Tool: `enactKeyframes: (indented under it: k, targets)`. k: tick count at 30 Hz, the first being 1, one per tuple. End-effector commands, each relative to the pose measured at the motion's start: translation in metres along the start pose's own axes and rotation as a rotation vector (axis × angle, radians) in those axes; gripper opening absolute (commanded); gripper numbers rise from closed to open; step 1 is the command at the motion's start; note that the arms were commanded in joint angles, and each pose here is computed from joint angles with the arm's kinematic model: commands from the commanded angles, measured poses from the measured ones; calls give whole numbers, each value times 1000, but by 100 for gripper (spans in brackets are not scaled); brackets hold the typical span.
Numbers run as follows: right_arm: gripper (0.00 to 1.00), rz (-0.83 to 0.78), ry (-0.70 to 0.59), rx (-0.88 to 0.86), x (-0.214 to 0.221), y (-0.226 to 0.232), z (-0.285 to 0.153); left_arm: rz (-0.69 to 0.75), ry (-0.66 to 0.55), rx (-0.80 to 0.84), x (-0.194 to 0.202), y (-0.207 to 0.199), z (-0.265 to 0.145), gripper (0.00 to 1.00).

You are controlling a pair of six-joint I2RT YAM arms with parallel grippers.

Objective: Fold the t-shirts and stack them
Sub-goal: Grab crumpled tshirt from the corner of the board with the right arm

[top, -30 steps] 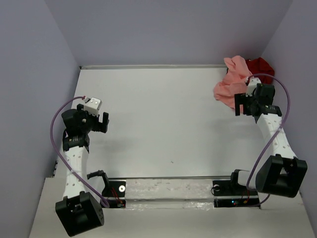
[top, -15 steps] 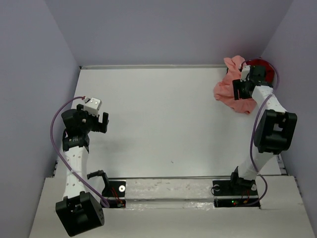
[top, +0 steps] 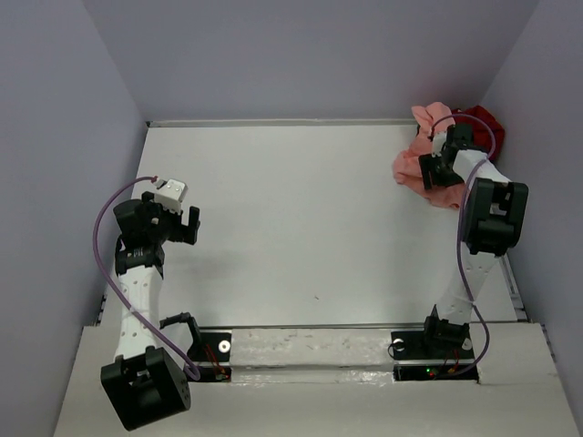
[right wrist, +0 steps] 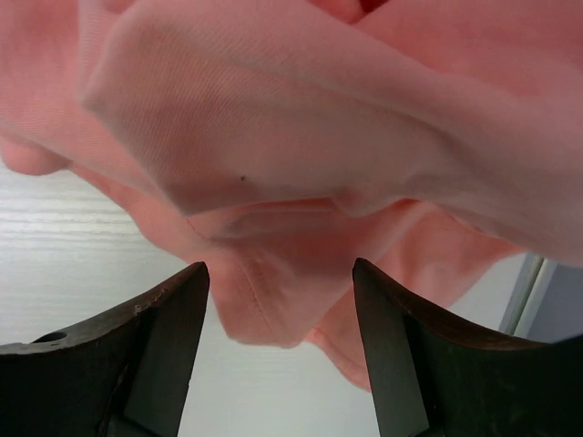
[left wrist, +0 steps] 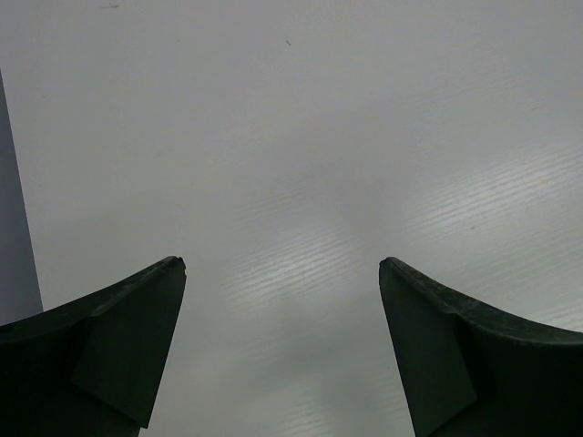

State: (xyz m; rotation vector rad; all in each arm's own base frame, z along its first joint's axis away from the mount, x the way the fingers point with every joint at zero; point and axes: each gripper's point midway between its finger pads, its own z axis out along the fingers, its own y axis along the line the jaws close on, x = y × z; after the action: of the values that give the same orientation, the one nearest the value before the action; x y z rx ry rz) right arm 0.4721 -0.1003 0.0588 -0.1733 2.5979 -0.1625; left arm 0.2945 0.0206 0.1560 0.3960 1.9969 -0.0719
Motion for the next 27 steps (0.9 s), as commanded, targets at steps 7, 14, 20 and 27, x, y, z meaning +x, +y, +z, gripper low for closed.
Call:
enactKeyframes:
  k: [7, 14, 20, 27]
  targets:
    - [70, -24, 66, 17, 8, -2, 23, 34, -41, -16, -21, 8, -2, 99]
    - [56, -48, 114, 22, 21, -3, 39, 26, -30, -21, -19, 10, -1, 99]
    - [0, -68, 131, 5, 28, 0, 38, 22, -25, -29, -20, 12, -1, 99]
    - [0, -72, 47, 4, -2, -4, -1, 23, -23, -41, -20, 14, -2, 99]
